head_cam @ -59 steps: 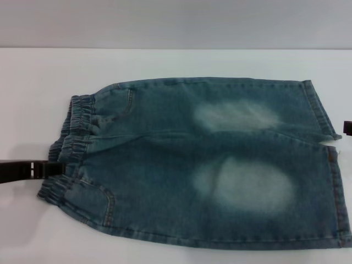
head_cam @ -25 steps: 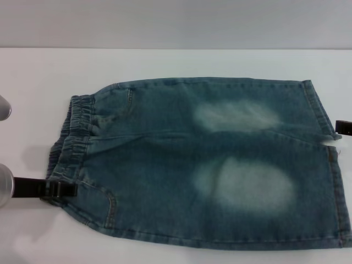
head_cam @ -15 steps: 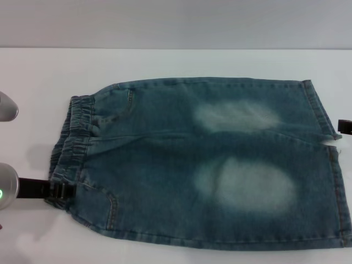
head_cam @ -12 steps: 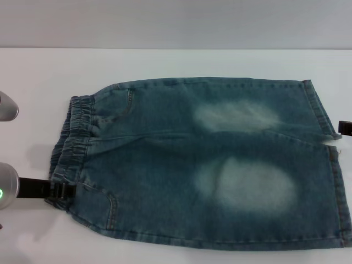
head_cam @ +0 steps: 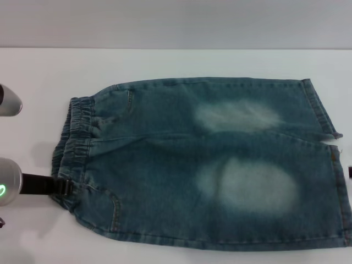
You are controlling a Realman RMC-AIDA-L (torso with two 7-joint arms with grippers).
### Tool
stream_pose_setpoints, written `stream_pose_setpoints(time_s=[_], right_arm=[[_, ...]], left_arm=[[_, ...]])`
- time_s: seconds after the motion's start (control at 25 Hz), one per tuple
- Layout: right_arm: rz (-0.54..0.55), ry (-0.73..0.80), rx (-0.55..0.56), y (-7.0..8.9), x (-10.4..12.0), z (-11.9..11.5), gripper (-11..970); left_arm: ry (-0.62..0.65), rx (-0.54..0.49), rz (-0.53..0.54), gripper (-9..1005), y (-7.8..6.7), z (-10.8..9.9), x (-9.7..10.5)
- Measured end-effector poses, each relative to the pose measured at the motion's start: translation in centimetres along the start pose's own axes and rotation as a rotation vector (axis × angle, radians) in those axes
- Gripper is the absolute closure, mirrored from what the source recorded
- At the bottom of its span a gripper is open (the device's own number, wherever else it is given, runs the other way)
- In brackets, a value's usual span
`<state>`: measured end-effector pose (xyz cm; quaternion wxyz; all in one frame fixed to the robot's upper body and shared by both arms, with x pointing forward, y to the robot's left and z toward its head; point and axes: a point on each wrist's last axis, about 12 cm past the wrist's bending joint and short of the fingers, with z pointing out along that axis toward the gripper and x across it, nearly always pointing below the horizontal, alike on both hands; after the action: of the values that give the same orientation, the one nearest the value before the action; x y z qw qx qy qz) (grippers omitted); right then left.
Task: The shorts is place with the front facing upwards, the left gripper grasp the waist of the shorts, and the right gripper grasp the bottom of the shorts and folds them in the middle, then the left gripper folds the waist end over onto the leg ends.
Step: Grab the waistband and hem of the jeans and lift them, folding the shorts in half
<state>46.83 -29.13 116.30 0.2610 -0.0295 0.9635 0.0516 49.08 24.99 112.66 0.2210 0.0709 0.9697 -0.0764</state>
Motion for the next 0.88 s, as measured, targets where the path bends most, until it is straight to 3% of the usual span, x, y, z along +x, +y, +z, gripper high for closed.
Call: stream_pose_setpoints(time_s=[0.32,0.88], right_arm=[[-0.018,0.072,-0.026,1.0,1.2,0.6,247],[-0.023,0.154,-0.054,1.7,2.7,1.9,247]], left_arm=[[0.003,0.004,0.016,858,-0.3,0.0,-0.6],[-0.002,0.003,0.013,911,-0.5,-0.4,-1.0]])
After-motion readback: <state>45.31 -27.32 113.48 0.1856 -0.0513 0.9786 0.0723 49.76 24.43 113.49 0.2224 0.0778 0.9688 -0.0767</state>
